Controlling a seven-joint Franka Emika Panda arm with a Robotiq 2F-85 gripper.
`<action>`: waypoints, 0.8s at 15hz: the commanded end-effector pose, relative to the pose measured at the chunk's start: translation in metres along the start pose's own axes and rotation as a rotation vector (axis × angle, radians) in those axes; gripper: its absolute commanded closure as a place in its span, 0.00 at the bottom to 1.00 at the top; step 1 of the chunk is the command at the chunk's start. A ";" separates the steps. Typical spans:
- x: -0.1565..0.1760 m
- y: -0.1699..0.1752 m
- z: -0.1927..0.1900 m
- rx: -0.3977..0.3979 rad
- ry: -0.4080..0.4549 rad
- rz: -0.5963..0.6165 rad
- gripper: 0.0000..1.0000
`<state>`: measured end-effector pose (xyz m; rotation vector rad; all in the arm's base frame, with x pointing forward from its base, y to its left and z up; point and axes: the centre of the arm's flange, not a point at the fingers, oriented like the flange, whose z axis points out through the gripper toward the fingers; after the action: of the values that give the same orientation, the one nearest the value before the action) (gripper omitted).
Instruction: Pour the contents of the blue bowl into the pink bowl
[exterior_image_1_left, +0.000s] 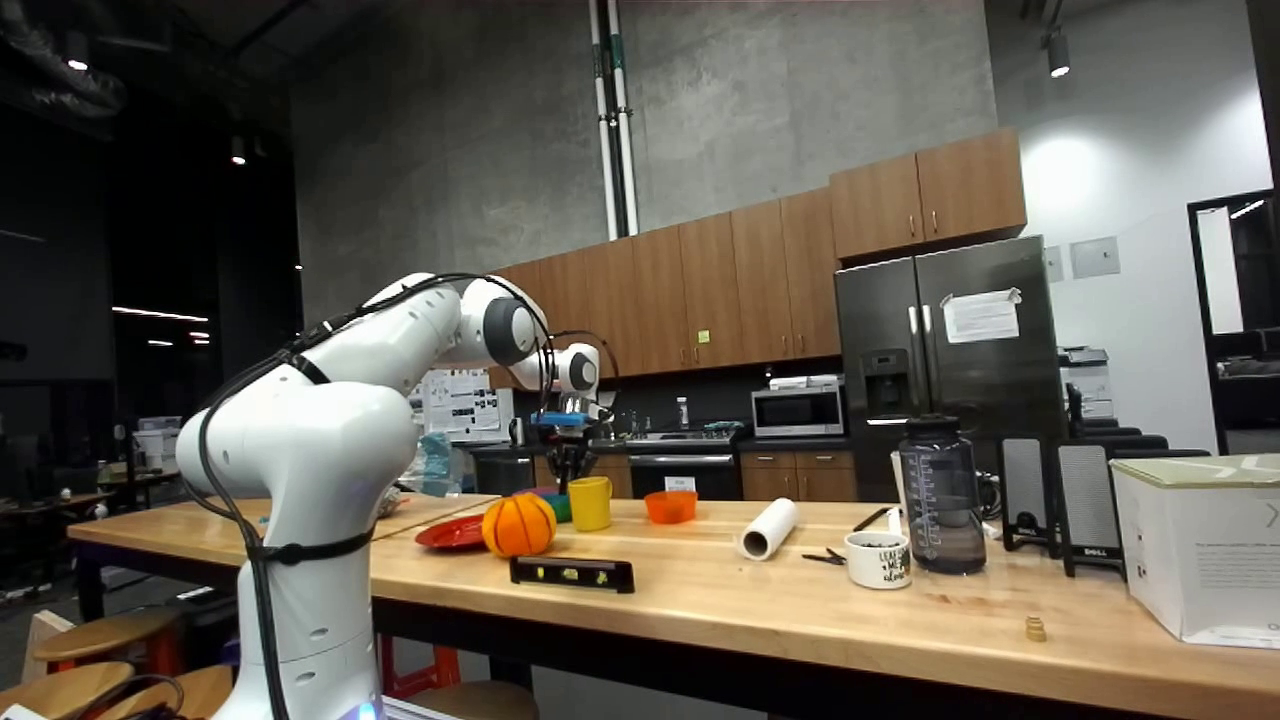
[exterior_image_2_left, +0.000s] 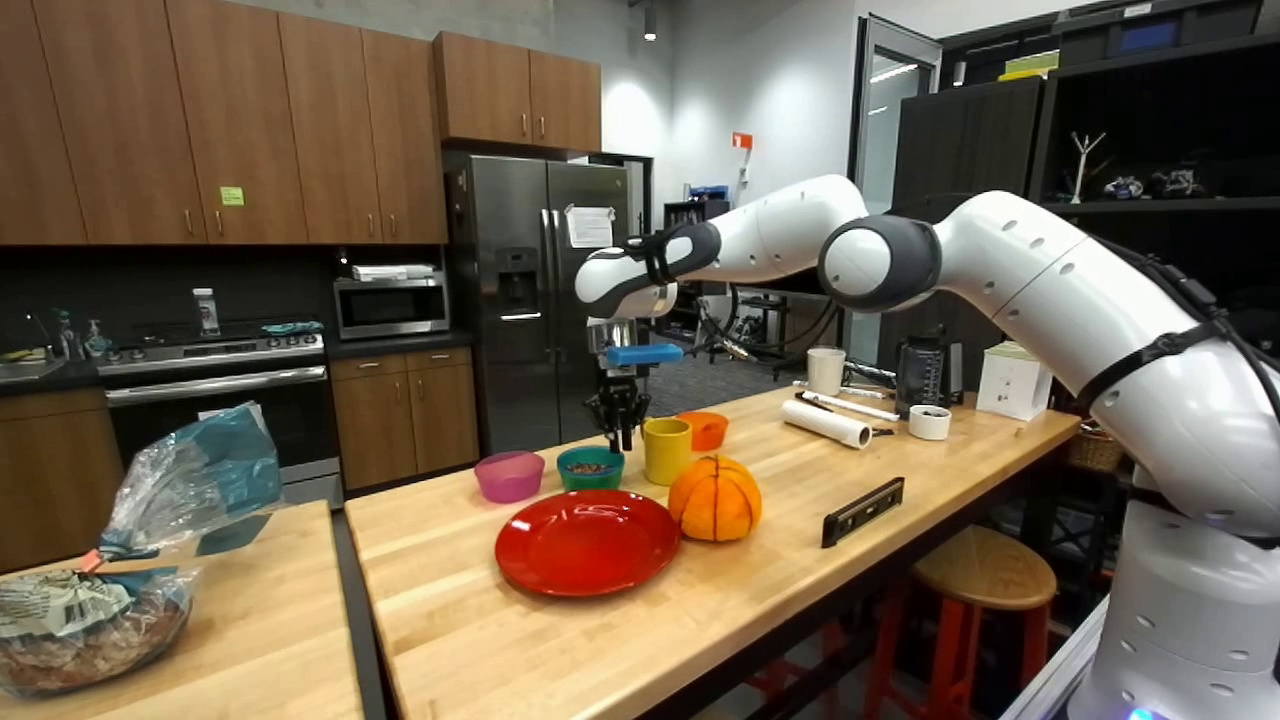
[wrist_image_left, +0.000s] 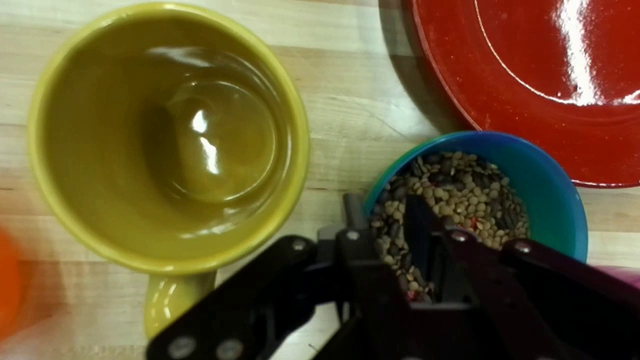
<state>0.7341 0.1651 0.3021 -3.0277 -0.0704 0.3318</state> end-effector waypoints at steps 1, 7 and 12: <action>0.002 0.002 0.004 -0.011 -0.003 0.019 0.42; 0.004 -0.003 0.013 -0.012 -0.009 0.006 0.12; 0.009 -0.003 0.022 -0.015 0.033 -0.011 0.38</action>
<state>0.7358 0.1718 0.2841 -3.0317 -0.0819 0.3201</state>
